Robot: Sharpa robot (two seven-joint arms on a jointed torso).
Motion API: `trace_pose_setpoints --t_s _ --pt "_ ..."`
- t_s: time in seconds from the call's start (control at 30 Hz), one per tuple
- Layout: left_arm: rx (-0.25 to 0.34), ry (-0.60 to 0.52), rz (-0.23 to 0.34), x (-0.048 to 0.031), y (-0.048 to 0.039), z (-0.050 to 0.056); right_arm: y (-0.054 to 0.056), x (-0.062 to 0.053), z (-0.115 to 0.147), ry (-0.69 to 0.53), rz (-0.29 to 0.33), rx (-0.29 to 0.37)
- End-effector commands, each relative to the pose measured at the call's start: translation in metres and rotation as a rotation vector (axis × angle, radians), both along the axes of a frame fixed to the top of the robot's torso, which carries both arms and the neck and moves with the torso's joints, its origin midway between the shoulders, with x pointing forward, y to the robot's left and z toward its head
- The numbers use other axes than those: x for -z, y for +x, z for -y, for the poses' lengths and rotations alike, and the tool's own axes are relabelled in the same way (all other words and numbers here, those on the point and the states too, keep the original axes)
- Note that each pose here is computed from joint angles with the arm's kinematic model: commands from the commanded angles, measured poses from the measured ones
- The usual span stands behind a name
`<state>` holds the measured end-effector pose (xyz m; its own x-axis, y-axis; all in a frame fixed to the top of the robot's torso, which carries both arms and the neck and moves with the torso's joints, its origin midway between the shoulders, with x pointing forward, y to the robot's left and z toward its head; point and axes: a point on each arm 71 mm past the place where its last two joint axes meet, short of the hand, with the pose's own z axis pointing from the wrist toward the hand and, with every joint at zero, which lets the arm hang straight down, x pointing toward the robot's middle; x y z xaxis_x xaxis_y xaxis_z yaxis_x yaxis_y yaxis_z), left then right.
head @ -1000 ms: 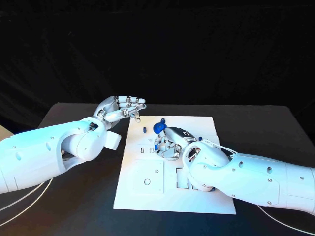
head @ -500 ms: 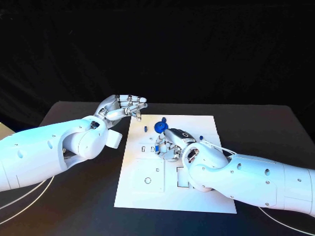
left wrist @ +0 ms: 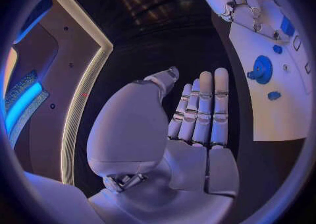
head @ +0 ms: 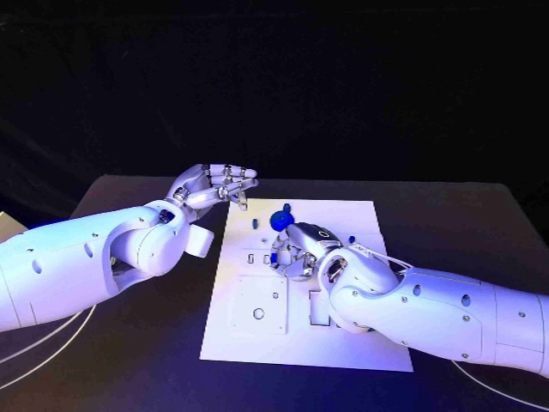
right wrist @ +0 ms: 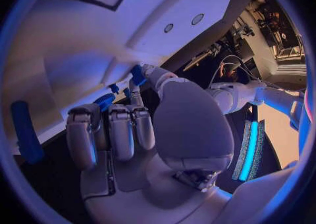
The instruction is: Assemble the parts on the task board
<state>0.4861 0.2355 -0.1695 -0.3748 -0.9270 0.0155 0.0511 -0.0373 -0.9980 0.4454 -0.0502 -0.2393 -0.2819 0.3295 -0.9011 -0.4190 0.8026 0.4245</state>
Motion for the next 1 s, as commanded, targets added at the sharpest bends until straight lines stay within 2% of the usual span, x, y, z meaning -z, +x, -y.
trace_pose_setpoints --t_s 0.03,0.43,1.0 --pt "0.016 -0.007 0.002 -0.0007 -0.0005 0.0016 -0.0005 0.0031 -0.0001 -0.027 -0.004 -0.013" --pt "0.016 -0.005 -0.001 -0.0005 -0.0005 0.0010 0.0002 0.0023 -0.0004 -0.019 0.011 -0.022" --pt "0.017 0.003 -0.003 0.0001 0.0000 0.0002 -0.0051 -0.0024 0.0001 0.014 0.038 -0.039"
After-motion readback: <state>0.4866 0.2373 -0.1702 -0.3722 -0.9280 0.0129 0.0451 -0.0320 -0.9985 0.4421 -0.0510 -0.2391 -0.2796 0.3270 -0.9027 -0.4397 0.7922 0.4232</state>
